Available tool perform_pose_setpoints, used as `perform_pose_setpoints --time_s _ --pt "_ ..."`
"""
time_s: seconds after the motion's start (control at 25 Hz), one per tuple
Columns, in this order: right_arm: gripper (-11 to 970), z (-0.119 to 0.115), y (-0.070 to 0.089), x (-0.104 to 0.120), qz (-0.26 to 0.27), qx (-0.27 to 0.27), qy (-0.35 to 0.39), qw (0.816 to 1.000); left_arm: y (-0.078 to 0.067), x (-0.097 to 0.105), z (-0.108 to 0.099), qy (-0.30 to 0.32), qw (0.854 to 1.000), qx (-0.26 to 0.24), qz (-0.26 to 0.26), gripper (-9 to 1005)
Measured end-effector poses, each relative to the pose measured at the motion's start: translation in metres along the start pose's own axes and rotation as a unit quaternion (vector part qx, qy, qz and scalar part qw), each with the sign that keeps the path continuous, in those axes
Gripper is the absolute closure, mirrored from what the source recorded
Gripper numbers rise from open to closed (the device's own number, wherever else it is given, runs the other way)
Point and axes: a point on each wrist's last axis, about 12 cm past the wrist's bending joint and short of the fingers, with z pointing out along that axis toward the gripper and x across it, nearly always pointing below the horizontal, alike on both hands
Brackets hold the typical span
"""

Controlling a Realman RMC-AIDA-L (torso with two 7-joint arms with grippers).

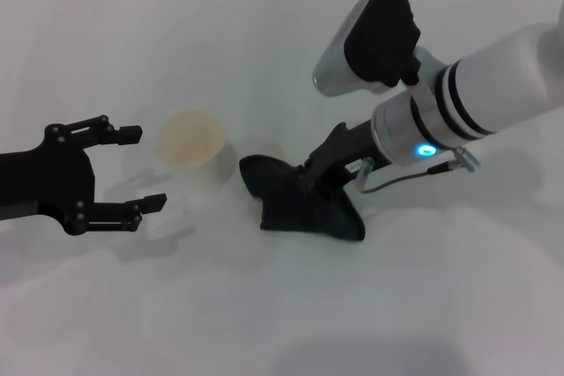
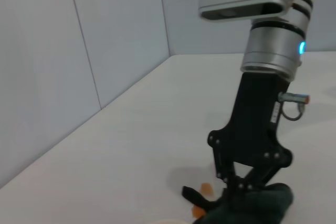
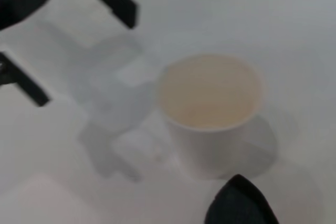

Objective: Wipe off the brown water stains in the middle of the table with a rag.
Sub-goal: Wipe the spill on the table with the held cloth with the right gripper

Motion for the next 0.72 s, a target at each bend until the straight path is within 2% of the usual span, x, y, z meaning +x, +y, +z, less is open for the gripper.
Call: perform_pose_setpoints --time_s 0.28,0.72 --pt "920 -0.001 -0.021 0.003 0.02 0.034 0.0 0.999 -0.001 -0.001 0.003 -0.003 1.0 0.0 -0.003 107" --pt "920 -0.016 -0.052 0.011 0.043 0.1 -0.014 0.994 0.0 -0.001 0.005 -0.003 1.0 0.003 -0.005 106"
